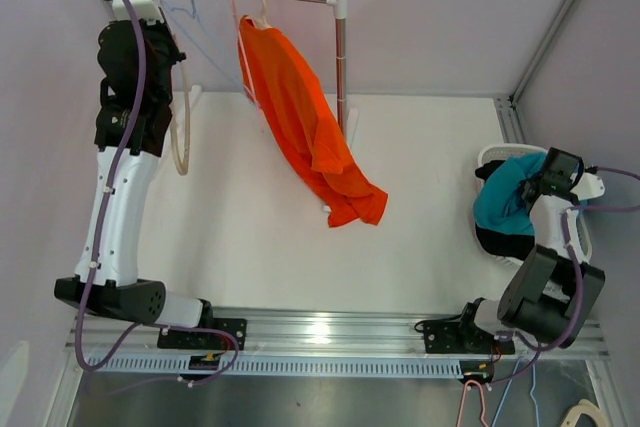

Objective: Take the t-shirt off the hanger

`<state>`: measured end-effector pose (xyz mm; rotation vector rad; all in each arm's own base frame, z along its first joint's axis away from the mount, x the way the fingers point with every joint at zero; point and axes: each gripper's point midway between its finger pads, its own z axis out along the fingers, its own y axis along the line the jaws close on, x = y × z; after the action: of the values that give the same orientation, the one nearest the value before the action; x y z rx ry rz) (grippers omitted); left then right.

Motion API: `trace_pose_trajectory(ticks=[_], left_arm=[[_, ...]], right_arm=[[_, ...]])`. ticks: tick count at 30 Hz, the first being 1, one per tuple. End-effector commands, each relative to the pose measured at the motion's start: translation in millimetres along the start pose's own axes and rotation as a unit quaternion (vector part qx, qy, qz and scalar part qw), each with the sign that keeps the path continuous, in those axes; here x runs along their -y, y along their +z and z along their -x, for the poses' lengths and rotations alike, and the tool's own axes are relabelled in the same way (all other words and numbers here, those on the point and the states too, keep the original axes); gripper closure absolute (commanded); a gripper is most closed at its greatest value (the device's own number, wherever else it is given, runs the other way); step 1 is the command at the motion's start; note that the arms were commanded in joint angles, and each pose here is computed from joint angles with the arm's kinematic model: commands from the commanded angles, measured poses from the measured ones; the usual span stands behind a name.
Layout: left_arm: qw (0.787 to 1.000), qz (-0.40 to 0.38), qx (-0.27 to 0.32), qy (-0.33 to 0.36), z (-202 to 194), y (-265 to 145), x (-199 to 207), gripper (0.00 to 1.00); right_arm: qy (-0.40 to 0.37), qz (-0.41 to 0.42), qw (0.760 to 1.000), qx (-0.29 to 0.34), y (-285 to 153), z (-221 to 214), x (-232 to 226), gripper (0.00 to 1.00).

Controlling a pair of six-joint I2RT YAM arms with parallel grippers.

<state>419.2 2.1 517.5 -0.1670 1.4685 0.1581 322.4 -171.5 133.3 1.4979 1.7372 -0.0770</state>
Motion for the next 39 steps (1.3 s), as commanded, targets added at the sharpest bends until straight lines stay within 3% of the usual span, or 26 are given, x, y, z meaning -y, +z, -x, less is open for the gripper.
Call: trace_pose_trajectory(ticks=[1, 4, 7, 8, 10, 12, 14, 17, 21, 27, 39], left_arm=[[0.998, 0.057, 0.031, -0.001, 18, -16, -26, 0.99], [0.996, 0.074, 0.035, 0.02, 0, -12, -32, 0.99], [0.996, 0.081, 0.029, 0.024, -7, -1, -33, 0.99], [0.996, 0.085, 0.025, 0.026, -10, 2, -35, 0.99], [0.995, 0.086, 0.03, 0.026, -11, 6, -34, 0.99], [0.994, 0.082, 0.067, 0.018, 3, 9, -33, 0.99], [0.995, 0.073, 0.068, 0.02, -6, 17, -29, 0.99], [0.993, 0.055, 0.099, 0.012, 2, 31, -21, 0.99], [0.989, 0.012, 0.149, 0.014, 14, 46, -4, 0.99], [0.987, -0.035, 0.153, 0.022, 13, 82, 11, 0.99], [0.987, -0.043, 0.154, -0.027, 24, 123, -18, 0.99]], right_arm=[[0.0, -0.014, 0.999, -0.041, 28, -28, 7, 1.0], [-0.017, -0.007, 0.998, -0.055, 32, -37, 4, 0.86], [-0.033, -0.004, 0.999, -0.014, 17, -18, -2, 0.47], [-0.035, -0.018, 0.999, 0.028, 11, 2, -6, 0.2], [-0.064, -0.031, 0.996, 0.056, -10, 19, -8, 0.02], [-0.073, -0.022, 0.993, 0.089, -32, 41, -24, 0.01], [-0.079, 0.0, 0.992, 0.102, -56, 56, -36, 0.01], [-0.091, 0.067, 0.986, 0.12, -98, 78, -71, 0.01], [-0.138, 0.105, 0.968, 0.183, -155, 102, -111, 0.01], [-0.136, 0.18, 0.959, 0.173, -181, 95, -126, 0.01], [-0.167, 0.227, 0.948, 0.146, -195, 66, -141, 0.01]])
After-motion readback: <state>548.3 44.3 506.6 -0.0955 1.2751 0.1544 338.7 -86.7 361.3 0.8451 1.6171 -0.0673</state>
